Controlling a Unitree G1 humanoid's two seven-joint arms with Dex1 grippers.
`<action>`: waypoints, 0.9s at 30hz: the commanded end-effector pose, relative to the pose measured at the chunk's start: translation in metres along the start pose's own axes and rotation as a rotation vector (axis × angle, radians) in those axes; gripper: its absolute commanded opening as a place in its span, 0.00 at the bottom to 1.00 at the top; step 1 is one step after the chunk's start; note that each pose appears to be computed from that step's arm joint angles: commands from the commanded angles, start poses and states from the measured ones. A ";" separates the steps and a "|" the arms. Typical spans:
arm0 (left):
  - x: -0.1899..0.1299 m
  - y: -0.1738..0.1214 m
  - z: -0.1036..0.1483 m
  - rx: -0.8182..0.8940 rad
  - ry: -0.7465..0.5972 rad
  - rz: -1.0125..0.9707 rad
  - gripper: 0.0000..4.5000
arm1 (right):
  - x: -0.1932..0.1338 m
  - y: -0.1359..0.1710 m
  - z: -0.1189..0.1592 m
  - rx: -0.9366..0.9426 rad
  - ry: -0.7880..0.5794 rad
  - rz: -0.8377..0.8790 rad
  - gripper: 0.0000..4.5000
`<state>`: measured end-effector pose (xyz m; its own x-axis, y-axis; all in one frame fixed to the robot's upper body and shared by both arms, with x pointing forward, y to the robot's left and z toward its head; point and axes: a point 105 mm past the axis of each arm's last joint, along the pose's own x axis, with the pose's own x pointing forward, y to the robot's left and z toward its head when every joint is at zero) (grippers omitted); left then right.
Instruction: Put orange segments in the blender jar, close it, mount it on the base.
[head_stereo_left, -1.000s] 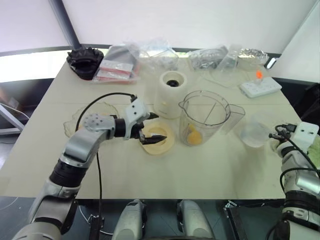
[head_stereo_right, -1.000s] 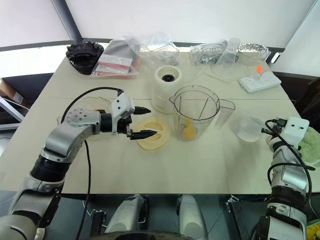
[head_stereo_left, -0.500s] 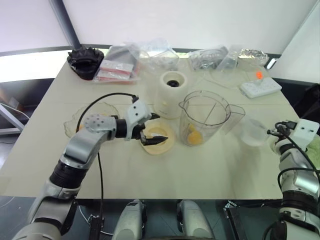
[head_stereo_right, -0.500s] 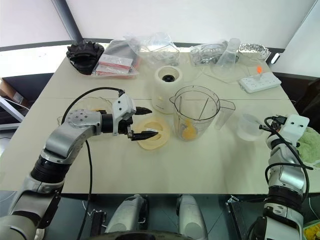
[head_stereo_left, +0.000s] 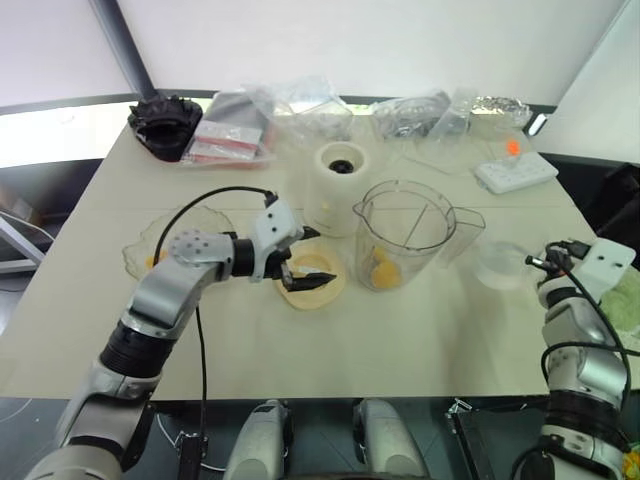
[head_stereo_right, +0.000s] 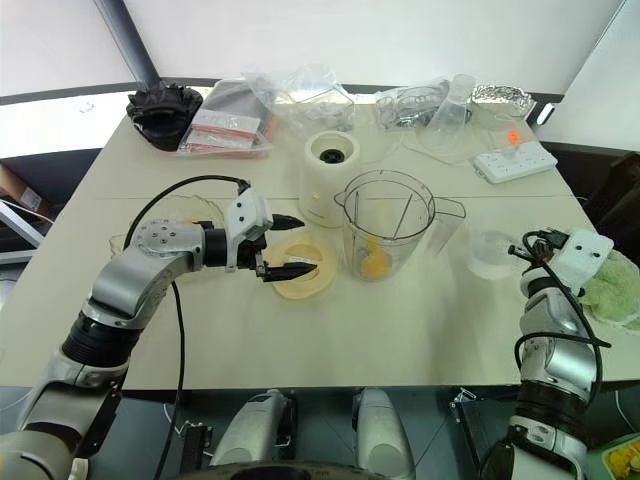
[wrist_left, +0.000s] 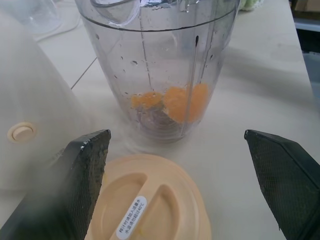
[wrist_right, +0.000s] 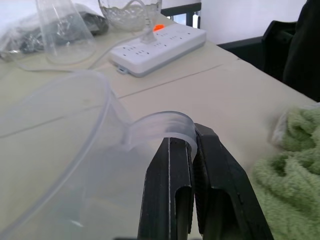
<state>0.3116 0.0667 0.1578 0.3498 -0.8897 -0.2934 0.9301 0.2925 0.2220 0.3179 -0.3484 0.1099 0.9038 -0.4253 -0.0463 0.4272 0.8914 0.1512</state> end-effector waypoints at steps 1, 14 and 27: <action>0.001 -0.006 0.006 0.041 -0.017 -0.023 1.00 | -0.003 0.021 0.045 0.050 -0.148 0.046 0.00; 0.000 -0.006 0.007 0.046 -0.014 -0.029 1.00 | -0.003 0.049 0.100 0.184 -0.253 0.084 0.00; -0.016 0.009 0.043 -0.136 -0.262 0.037 1.00 | -0.010 0.078 0.179 -0.023 -0.401 0.266 0.00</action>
<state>0.3127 0.0668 0.1884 0.3609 -0.9285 -0.0873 0.9319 0.3555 0.0715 0.3492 -0.3118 0.2603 0.9361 -0.2500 0.2475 0.2262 0.9666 0.1207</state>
